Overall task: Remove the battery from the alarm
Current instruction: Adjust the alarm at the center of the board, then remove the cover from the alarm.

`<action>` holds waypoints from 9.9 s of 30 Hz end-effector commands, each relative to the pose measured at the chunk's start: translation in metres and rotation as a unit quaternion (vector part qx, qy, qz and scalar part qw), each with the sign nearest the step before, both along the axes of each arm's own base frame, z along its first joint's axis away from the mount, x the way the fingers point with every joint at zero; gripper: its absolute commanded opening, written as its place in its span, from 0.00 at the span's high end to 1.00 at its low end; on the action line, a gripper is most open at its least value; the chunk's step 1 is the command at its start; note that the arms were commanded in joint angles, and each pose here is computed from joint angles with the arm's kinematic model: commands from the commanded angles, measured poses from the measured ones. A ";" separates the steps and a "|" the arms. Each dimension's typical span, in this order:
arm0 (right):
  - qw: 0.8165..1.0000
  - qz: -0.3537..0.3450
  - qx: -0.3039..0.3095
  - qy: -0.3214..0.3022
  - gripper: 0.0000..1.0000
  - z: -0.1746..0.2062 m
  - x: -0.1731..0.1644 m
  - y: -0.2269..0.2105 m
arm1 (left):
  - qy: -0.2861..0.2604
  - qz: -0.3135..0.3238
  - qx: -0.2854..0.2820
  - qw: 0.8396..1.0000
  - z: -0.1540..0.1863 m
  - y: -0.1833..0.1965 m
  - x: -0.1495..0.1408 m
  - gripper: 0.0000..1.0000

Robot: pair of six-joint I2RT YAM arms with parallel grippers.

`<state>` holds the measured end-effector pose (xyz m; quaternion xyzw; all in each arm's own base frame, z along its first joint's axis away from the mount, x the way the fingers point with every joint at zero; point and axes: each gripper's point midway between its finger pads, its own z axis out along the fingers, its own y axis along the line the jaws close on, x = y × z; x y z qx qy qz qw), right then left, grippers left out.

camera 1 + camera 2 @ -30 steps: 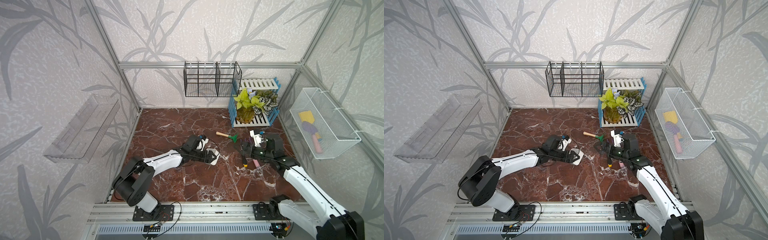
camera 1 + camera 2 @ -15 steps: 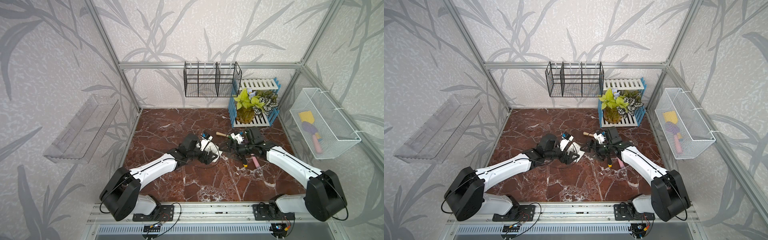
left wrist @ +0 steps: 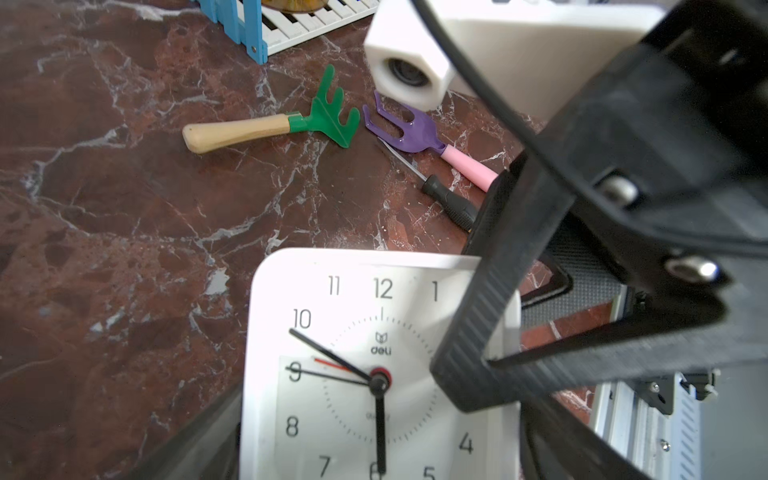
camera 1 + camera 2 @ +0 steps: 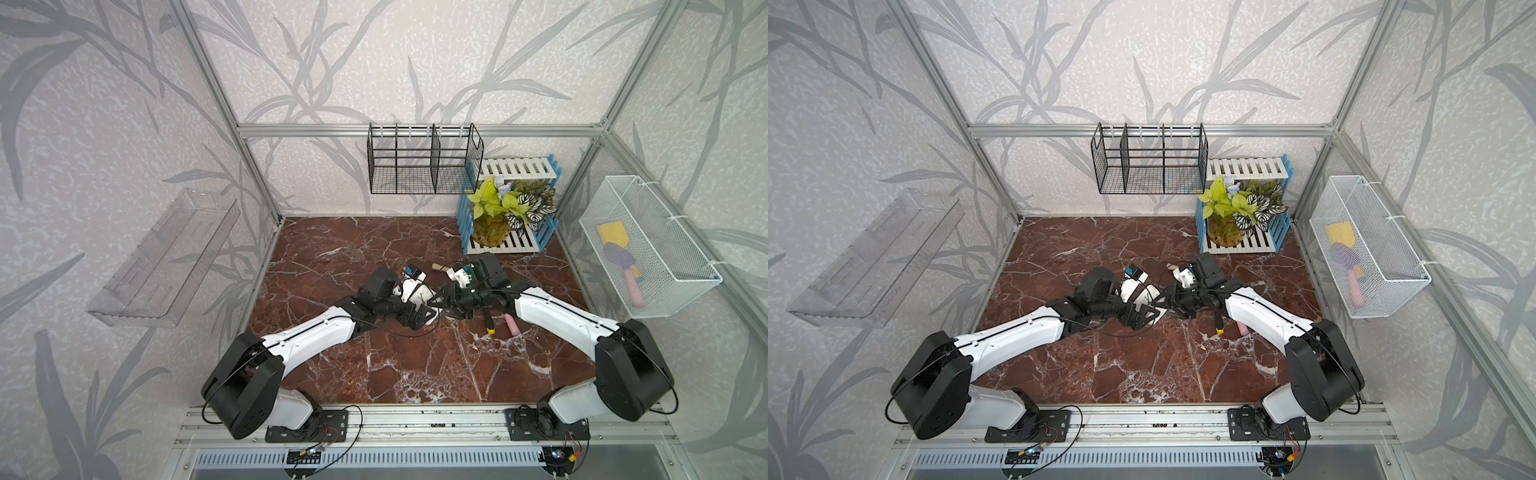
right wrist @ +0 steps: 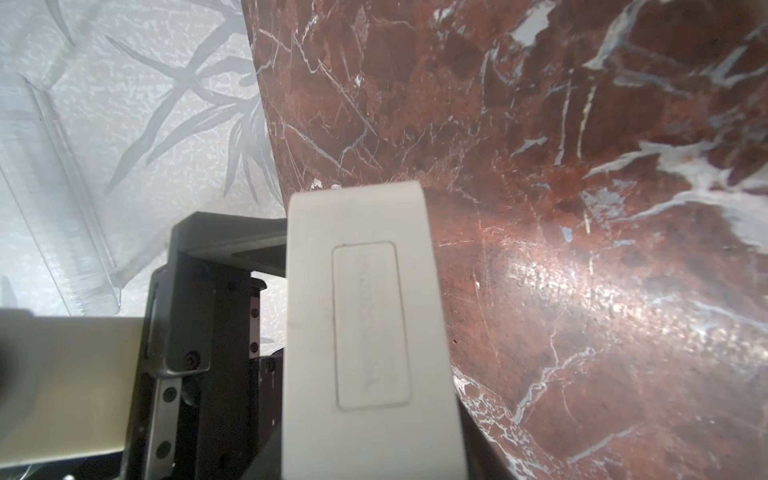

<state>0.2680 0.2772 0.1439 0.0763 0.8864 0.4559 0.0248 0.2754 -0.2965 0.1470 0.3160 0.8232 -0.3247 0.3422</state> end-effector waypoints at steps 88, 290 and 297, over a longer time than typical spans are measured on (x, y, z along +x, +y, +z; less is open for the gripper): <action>0.997 -0.069 0.019 0.035 0.50 -0.083 0.033 -0.047 | -0.218 -0.215 0.190 0.933 -0.080 -0.003 0.004 0.00; 0.938 -0.274 -0.176 -0.114 0.52 -0.025 -0.017 -0.211 | 0.369 0.051 -0.045 0.927 -0.098 -0.128 -0.020 0.81; 0.967 -0.159 -0.187 -0.068 0.53 -0.056 -0.010 -0.193 | 0.317 0.087 -0.043 0.943 -0.068 -0.103 -0.006 0.63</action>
